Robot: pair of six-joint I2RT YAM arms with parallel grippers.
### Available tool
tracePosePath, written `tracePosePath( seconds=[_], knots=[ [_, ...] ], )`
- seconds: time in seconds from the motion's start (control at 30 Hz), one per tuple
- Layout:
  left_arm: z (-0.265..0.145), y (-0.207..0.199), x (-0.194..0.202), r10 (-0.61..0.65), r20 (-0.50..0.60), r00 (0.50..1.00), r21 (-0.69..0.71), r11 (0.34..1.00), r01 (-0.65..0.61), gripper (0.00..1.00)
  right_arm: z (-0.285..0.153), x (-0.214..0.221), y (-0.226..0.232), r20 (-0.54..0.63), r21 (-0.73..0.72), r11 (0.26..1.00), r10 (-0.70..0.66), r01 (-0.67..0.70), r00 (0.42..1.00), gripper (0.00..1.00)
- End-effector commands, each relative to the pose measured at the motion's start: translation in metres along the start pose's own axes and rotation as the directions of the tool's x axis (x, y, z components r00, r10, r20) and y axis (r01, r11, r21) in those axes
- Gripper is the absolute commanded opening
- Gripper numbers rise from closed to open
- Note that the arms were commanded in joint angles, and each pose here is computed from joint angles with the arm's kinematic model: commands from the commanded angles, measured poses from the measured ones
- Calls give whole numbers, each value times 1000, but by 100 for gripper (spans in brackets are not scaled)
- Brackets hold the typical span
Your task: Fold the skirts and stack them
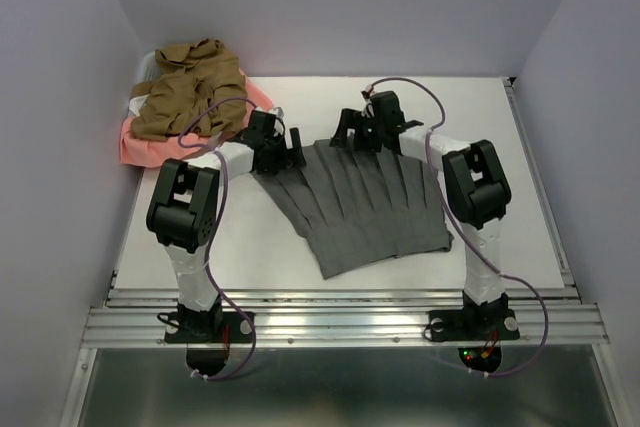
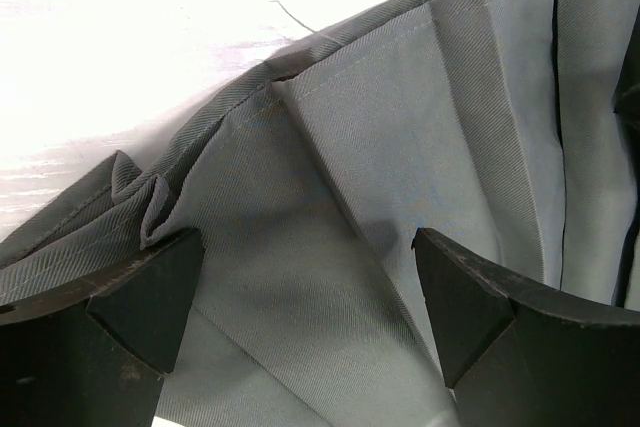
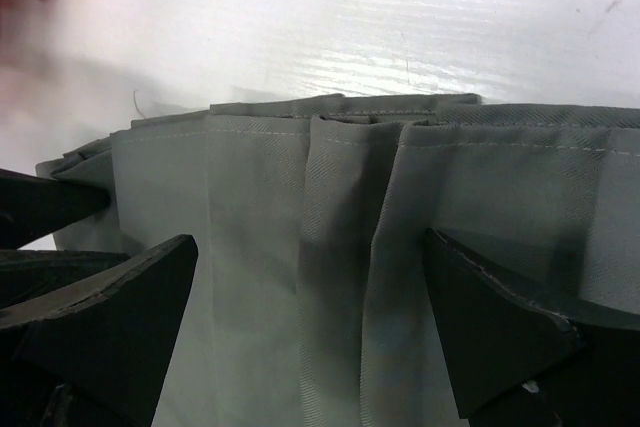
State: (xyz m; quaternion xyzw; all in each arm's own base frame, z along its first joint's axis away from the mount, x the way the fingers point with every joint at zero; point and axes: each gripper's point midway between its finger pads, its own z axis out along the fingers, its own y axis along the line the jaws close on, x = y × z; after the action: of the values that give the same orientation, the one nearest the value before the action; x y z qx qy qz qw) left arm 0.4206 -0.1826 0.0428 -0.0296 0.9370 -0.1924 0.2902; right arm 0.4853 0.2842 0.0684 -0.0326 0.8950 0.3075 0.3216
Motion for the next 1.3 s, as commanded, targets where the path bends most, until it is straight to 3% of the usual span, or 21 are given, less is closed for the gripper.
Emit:
tracePosePath(
  seconds=[0.0, 0.5, 0.67, 0.8, 0.97, 1.13, 1.17, 1.27],
  knots=[
    [-4, -1, -22, 19, 52, 998, -3, 1000, -18, 99, 5, -27, 22, 63, -83, 996, -35, 41, 997, 100],
    [3, 5, -18, 12, 33, 999, -20, 1000, -11, 99, 40, -15, 5, 32, -84, 996, -23, 26, 999, 100],
    [-1, -2, -31, 27, 48, 998, -10, 1000, -26, 99, 33, -28, 10, 66, -73, 995, -57, 62, 996, 100],
    [-25, -15, -61, 43, 108, 993, -10, 999, -43, 99, 1, -55, 25, 122, -46, 991, -119, 125, 985, 100],
    [-74, -28, -84, 39, 214, 976, -3, 999, -39, 99, -75, -77, 52, 217, 10, 976, -213, 216, 953, 100],
    [-103, -3, -62, -20, 253, 967, -95, 994, 46, 99, -126, -35, 50, 179, 163, 956, -270, 242, 946, 100],
    [-102, 12, -48, -28, 242, 970, -147, 987, 65, 99, -142, -28, 72, 199, 146, 950, -303, 277, 932, 100],
    [-108, 33, -22, -73, 237, 969, -185, 975, 119, 99, -153, 20, 82, 139, 194, 932, -336, 307, 931, 100]
  ],
)
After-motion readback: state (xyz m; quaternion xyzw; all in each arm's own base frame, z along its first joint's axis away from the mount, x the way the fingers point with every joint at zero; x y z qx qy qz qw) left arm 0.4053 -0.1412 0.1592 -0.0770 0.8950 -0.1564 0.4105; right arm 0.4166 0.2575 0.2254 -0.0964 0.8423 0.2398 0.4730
